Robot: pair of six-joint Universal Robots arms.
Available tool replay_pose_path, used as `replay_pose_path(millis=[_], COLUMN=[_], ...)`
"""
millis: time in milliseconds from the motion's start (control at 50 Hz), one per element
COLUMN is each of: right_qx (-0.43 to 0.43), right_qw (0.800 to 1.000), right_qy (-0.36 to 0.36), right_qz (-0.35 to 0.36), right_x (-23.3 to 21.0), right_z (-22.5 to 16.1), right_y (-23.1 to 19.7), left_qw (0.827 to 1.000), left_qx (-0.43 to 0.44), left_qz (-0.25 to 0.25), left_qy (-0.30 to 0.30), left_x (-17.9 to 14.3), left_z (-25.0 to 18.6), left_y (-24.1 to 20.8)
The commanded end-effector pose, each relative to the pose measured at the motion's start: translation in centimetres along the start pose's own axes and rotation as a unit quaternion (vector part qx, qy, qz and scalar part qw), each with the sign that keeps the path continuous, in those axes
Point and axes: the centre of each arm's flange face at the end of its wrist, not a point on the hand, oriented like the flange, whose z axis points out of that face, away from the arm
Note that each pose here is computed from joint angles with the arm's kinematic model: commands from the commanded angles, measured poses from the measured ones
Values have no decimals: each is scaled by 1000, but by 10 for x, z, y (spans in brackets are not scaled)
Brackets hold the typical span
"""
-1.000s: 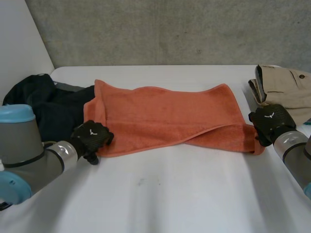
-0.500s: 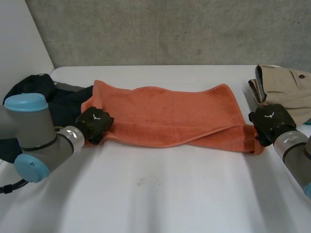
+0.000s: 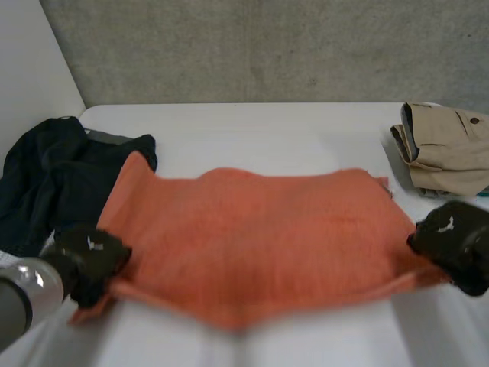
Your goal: Fold the laundry.
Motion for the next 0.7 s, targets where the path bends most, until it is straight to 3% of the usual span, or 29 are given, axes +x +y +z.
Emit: replay_pose_path(millis=[20, 140, 200, 300, 320, 380, 400, 480, 520, 580, 700], right_qx=[-2, 23, 64, 168, 214, 287, 329, 400, 411, 409, 369], right_qw=[998, 999, 992, 958, 935, 889, 854, 779, 766, 772, 824], right_qy=[-63, 18, 97, 226, 276, 352, 399, 480, 493, 483, 426], right_qz=[7, 17, 37, 54, 56, 57, 55, 54, 53, 55, 62], right_x=[-19, 8, 39, 95, 116, 147, 164, 190, 192, 187, 151], right_z=[31, 68, 83, 81, 70, 50, 37, 9, 1, -1, 29], right_y=[9, 3, -19, -78, -100, -129, -142, -161, -164, -161, -139], left_qw=[999, 998, 990, 946, 918, 867, 836, 790, 790, 805, 862], left_qx=[-31, 32, 90, 219, 276, 353, 392, 451, 462, 464, 417], left_qz=[12, 28, 39, 58, 61, 70, 73, 57, 38, 17, 2], left_qy=[17, -39, -100, -231, -278, -346, -377, -411, -402, -369, -287], left_x=[2, -30, -60, -119, -141, -168, -180, -198, -200, -194, -159], left_z=[37, 77, 94, 97, 88, 68, 55, 32, 29, 32, 46], left_y=[15, -15, -45, -115, -142, -180, -198, -219, -219, -213, -174])
